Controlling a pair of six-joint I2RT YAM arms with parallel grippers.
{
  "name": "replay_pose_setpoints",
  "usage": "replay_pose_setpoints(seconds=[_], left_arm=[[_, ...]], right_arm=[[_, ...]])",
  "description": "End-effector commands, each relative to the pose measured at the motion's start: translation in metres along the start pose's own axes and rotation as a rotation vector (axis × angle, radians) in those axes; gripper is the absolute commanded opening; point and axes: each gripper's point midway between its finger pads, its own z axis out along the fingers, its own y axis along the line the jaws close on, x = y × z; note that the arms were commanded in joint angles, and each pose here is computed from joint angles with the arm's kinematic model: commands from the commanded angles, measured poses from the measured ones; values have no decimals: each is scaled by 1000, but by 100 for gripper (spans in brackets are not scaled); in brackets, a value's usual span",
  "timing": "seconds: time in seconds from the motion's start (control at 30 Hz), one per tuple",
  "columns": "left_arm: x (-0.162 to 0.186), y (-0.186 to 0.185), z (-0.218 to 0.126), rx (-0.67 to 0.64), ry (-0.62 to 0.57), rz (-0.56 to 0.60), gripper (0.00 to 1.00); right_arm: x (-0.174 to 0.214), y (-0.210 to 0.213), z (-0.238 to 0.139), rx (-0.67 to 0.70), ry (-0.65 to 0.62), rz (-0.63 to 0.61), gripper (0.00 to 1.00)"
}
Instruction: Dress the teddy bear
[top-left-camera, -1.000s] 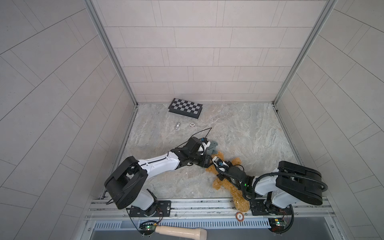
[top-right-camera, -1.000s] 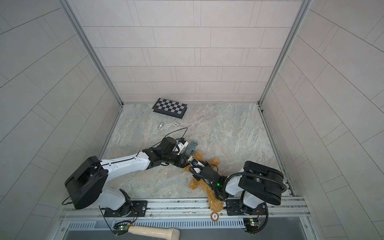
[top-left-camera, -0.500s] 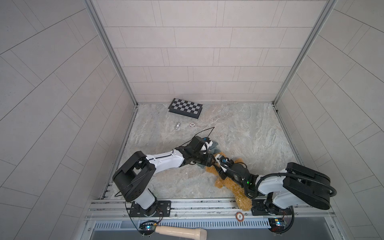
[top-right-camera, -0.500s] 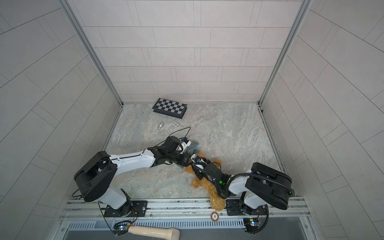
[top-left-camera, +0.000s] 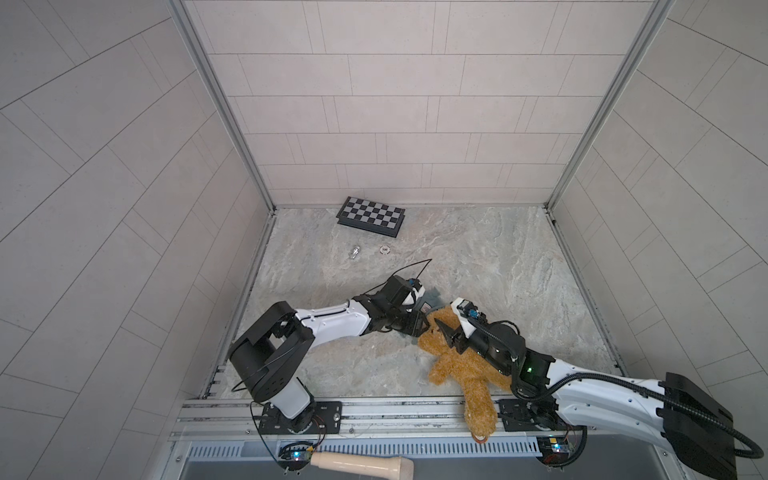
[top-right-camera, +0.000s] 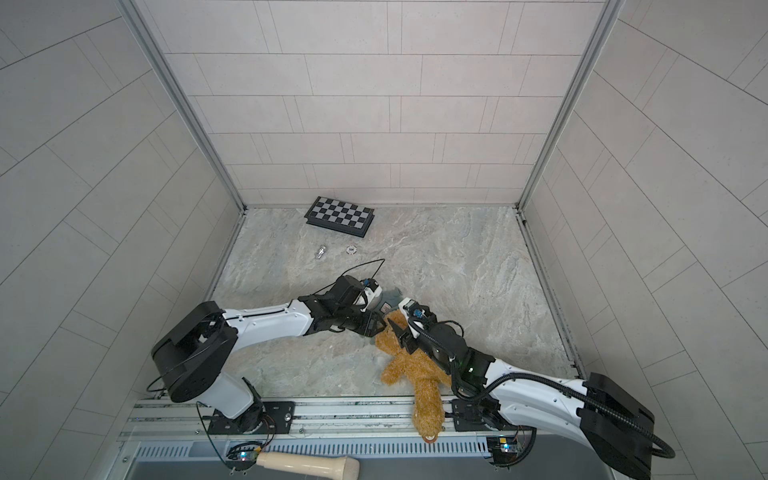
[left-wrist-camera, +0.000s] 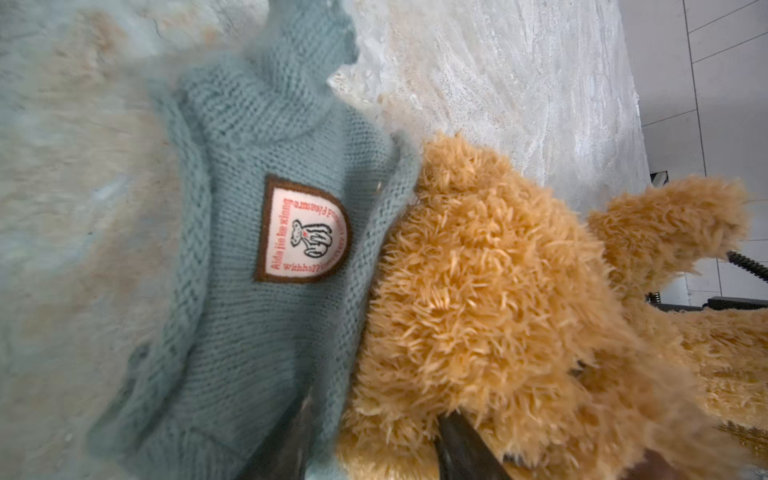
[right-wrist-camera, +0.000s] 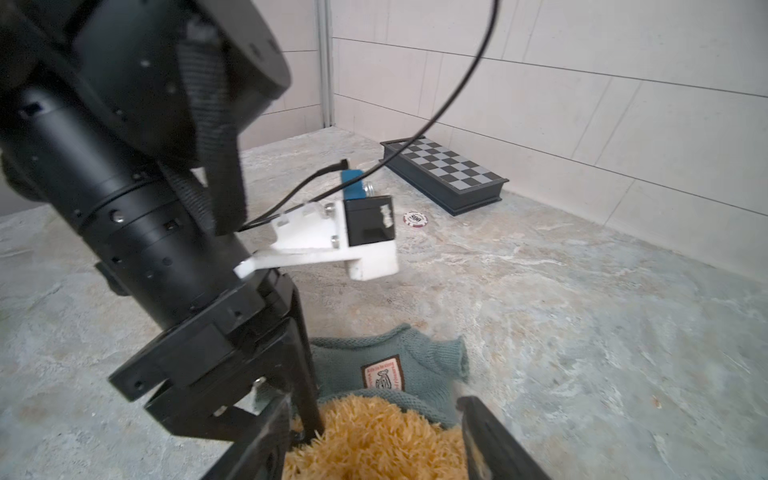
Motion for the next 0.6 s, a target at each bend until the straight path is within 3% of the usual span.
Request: replay_pose_setpoints(seconds=[0.0, 0.27, 0.57], left_arm=[[3, 3, -7, -25, -5, 15, 52], [-22, -29, -43, 37, -101, 24, 70], [-10, -54, -56, -38, -56, 22, 71]], right_arm=[[3, -19, 0, 57, 85, 50, 65], [2, -64, 11, 93, 286, 136, 64], [5, -57, 14, -15, 399, 220, 67]])
